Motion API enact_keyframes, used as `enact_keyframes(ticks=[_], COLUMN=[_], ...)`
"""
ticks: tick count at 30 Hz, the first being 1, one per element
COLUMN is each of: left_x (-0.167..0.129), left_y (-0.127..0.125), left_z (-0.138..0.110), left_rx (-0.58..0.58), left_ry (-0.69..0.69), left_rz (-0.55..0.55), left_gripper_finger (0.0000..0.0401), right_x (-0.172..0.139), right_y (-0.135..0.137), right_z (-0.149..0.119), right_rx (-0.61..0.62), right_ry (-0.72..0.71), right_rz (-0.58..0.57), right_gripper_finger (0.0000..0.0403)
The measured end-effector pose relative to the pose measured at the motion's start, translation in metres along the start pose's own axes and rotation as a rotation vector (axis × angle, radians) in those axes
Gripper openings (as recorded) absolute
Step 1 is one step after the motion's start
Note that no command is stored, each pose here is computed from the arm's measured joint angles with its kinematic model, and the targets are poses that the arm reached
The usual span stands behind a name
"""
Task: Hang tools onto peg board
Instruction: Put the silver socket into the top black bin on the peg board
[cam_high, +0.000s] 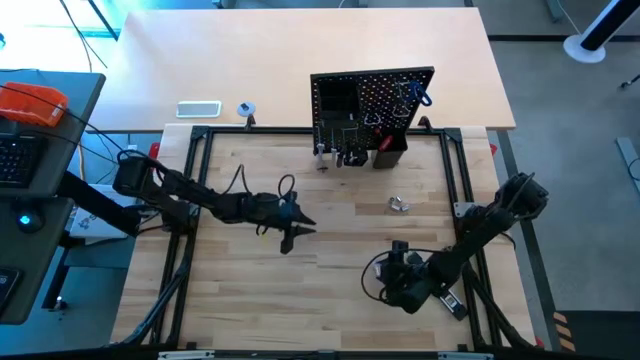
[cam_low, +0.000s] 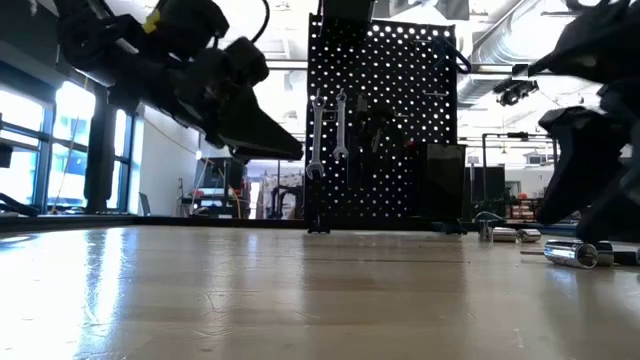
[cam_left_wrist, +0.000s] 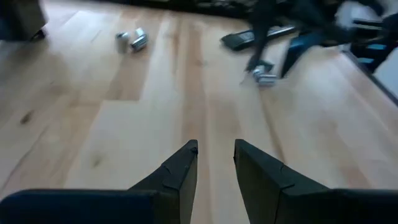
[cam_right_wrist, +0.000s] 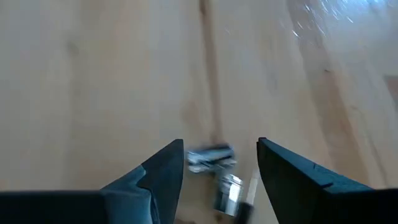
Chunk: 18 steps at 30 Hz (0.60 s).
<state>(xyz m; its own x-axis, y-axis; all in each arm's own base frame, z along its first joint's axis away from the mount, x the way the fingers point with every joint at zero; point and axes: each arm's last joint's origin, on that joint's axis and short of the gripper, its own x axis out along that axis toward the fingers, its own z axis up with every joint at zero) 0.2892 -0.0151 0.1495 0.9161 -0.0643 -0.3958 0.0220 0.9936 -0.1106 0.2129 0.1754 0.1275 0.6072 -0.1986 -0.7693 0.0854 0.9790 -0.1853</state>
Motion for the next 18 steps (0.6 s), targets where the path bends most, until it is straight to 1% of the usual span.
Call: enact_keyframes(ticks=[3,8,12,18], left_x=[0.003,0.009,0.013,0.018], left_y=[-0.006,-0.01,-0.009,-0.011], left_z=[-0.001,-0.008,-0.014,-0.019], left_rx=[0.011,0.016,0.007,0.002], left_ry=[-0.024,-0.012,0.004,0.005], left_rz=[-0.023,-0.035,-0.033,-0.042], left_gripper_finger=[0.0101,0.0101,0.0101,0.0101], right_x=[0.003,0.008,0.01,0.013], right_y=[-0.005,-0.009,-0.012,-0.017], right_z=[0.0,0.004,0.006,0.008], right_rx=[-0.002,-0.009,-0.023,-0.009], right_ry=[0.039,0.094,0.093,0.096], right_rz=[-0.004,0.065,0.054,0.032], right_gripper_finger=[0.0199,0.0199,0.0199,0.0199])
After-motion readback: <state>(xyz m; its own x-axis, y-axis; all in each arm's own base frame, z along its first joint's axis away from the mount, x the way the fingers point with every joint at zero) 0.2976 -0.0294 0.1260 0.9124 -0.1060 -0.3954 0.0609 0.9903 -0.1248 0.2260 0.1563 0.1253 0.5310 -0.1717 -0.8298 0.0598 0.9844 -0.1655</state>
